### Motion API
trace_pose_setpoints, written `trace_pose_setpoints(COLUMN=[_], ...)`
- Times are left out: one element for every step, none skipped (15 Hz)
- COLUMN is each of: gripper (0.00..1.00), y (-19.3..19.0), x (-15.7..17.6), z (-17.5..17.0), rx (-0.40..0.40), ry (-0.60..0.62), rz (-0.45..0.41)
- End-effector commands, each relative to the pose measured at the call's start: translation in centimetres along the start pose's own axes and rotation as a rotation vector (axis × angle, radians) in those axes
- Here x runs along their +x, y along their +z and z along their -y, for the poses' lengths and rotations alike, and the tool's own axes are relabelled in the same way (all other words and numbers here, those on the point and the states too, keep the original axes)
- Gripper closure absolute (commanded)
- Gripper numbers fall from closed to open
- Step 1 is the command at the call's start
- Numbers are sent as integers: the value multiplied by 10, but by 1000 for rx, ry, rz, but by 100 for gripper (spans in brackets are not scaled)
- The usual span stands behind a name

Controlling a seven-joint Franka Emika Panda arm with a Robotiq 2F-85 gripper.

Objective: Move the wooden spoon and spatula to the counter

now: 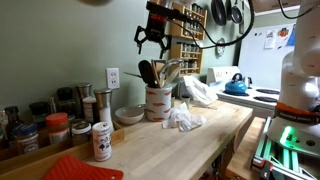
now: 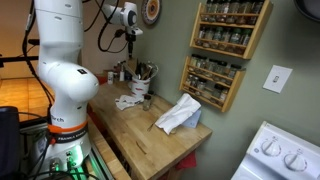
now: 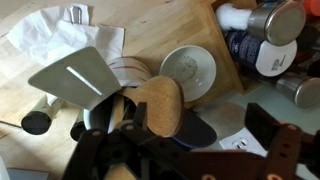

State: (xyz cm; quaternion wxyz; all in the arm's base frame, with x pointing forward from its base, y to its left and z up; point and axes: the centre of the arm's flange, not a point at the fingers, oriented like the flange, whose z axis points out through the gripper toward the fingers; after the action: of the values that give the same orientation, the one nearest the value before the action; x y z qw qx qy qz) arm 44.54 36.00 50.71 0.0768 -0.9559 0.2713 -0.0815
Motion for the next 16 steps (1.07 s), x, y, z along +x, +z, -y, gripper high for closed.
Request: trace_pose_setpoints(gripper=[0,0,0,0,0,0,0,0,0,0,0,0,0,0,0,0], y=[2,4,6,9,11,14,17,21,24,27,30,33,34,36,36,37], x=[-5,-5,-5,-4,-3,-2,-1,0,1,2,2,3,4,5,6,8], z=[9,10,10,10,10,10,11,12,15,17,19,21,21,21,21,20], rx=[-7,-8,-15,-15,-18,-21,-26,-29,-28,-28,-21,-23,-21,-23,-25,-30], ry=[81,102,123,138,152,164,174,181,184,188,195,201,208,217,230,242], rz=[-10,-16,-22,-27,-39,-51,-58,-66,-73,-85,-91,-101,-115,-128,-138,-148])
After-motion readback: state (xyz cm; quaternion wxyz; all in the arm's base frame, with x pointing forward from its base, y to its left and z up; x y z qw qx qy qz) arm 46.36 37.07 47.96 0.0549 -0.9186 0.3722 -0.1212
